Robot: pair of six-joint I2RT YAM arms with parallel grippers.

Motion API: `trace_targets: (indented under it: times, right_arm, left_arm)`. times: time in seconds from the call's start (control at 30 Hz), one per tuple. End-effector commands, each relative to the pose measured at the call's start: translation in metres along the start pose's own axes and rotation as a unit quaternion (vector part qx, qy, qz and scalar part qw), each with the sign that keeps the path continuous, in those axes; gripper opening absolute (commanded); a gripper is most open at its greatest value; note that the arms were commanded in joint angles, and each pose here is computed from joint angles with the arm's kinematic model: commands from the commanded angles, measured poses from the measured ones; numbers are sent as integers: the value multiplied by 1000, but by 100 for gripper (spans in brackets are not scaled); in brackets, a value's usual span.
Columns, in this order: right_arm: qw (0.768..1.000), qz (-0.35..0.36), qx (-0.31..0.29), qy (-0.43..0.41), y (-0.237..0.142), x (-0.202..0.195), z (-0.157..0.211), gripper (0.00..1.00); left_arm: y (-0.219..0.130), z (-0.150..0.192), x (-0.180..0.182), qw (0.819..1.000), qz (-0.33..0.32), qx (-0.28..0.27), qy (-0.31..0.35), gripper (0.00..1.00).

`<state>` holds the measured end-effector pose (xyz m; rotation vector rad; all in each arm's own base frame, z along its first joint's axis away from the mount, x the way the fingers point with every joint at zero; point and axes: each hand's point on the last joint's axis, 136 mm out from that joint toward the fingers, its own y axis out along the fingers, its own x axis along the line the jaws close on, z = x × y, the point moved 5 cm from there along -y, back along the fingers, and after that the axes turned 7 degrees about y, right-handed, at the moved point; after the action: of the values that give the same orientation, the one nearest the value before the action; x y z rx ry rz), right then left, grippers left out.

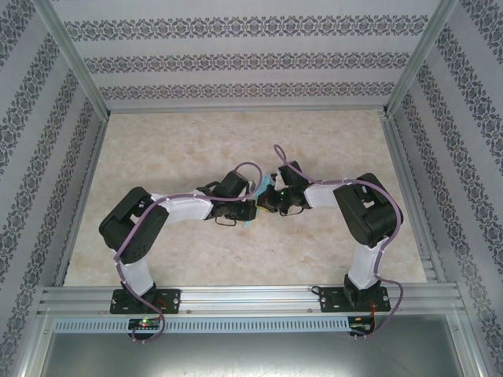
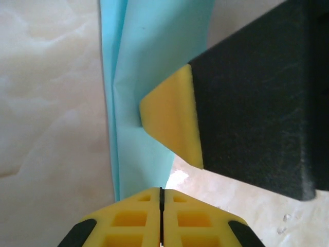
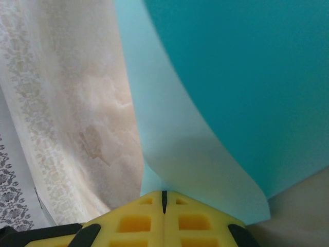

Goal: Fold a paper plane with a square sheet of paper (pick it up from the middle)
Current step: Fold the wing for the fifth time at the center of the table.

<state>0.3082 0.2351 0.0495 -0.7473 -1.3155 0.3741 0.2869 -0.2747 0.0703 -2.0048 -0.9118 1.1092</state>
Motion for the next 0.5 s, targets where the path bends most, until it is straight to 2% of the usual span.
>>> trace_targets:
  times: [0.0,0.4,0.47]
  right_arm:
    - [998,61,1,32,3,-31,7,5]
    - [999,14,-26,42,-14,-11,-8,6]
    - [999,-14,-31,38,-17,1,-14,10]
  left_arm:
    - [7,5,12,1000,-23,14,11,9]
    - [24,41,40,995,-54,83,8,9]
    - [24,46,43,995,-53,86,9,9]
